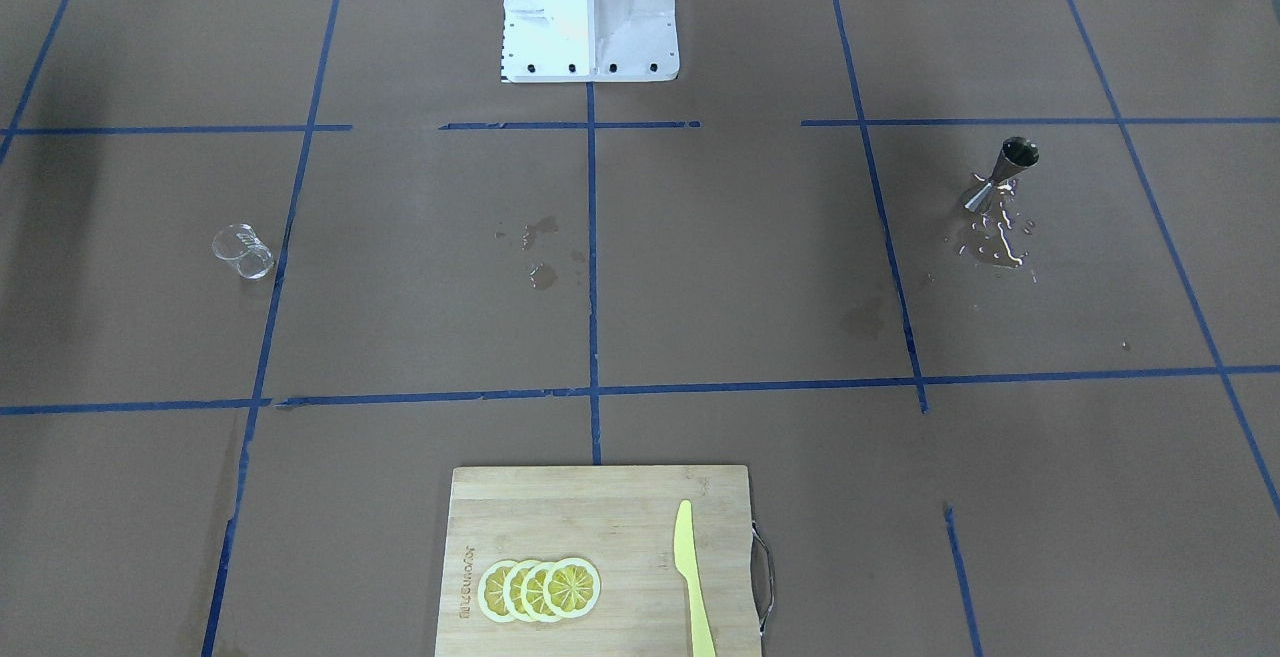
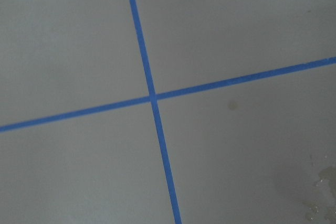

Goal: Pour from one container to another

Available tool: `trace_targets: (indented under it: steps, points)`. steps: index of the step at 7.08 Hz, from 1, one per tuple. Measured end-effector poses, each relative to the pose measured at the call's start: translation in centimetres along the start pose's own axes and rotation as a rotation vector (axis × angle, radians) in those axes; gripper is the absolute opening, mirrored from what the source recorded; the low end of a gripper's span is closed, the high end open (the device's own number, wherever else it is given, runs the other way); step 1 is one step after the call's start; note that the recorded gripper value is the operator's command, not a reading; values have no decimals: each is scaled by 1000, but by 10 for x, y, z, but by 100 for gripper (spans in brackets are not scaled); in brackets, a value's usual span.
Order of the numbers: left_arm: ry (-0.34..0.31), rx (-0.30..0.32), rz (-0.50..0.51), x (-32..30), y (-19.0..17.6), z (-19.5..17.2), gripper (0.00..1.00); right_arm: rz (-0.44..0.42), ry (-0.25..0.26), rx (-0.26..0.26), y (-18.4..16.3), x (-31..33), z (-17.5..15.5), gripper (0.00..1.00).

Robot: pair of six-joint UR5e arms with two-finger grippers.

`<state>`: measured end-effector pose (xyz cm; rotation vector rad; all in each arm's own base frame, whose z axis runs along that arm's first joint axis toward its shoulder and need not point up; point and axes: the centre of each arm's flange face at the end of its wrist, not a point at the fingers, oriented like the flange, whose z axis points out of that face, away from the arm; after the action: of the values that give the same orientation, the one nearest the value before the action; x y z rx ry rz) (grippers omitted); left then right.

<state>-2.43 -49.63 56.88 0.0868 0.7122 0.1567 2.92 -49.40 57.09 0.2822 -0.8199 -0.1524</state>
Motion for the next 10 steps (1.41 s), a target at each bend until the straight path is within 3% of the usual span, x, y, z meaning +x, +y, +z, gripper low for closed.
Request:
trace_targets:
  steps: [2,4,7,10]
  points:
    - [32,-37,51,-18,19,3,100,26,-18,-110,-16,23,-24,100]
    - [63,-35,67,-35,41,4,100,89,-45,-170,-9,34,-19,100]
    - [110,-37,53,-38,55,9,100,178,-79,-202,5,49,-2,100]
    - [113,-35,49,-38,55,8,100,174,-81,-215,8,49,6,100]
